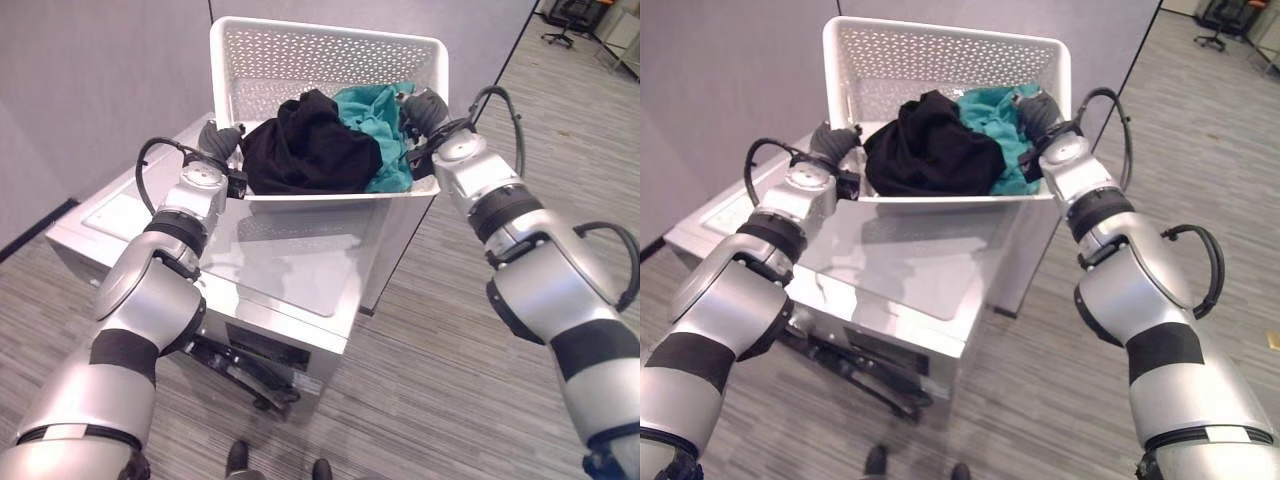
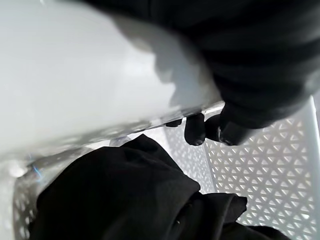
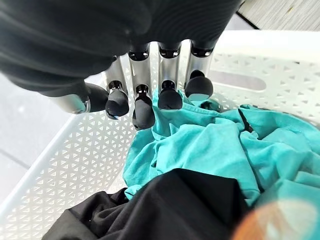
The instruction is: Grab the laundry basket,head to the washer,open it,put in the laundry and shut it.
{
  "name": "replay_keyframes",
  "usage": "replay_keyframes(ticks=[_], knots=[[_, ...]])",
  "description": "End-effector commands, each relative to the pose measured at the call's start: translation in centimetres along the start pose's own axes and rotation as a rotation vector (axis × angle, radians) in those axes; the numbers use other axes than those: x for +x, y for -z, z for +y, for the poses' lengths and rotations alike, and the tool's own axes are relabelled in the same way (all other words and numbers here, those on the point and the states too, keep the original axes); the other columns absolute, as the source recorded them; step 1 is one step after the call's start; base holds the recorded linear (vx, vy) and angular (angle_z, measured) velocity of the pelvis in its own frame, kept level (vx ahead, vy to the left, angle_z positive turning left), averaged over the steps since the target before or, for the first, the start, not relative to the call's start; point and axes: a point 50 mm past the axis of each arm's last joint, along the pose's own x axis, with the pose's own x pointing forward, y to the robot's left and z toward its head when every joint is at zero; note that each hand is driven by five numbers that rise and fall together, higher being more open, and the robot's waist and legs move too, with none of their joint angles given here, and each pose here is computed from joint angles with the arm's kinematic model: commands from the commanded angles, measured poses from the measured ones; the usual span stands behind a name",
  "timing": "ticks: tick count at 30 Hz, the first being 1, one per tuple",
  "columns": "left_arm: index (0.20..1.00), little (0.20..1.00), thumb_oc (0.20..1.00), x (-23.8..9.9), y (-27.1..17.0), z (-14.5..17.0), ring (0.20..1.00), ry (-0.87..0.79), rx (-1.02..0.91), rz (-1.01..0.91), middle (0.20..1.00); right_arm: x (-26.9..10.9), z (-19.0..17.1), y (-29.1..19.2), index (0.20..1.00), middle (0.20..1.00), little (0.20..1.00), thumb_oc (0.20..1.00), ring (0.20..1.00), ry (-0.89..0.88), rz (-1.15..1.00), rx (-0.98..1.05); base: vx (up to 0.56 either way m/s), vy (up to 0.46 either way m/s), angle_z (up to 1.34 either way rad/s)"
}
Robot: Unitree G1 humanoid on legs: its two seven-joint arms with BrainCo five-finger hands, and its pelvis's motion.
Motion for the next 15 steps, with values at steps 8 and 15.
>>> replay_keyframes(ticks=[8,15], knots=[[1.000,1.000,1.000,-0.2,-9.3,3.7,1.000,-0.101,0.111,-0.256,1.000,0.1,-3.8,-2.5,1.000,1.000,1.000,1.000,1.000,0.104,-0.009,-0.174,0.03,0.051,0.14],[1.000,1.000,1.000,-0.2,-9.3,5.5,1.000,-0.065,0.584,-0.185,1.000,-0.1,-6.0,-3.6,1.000,1.000,1.000,1.000,1.000,0.131,-0.007,-0.228,0.00,0.000,0.00]])
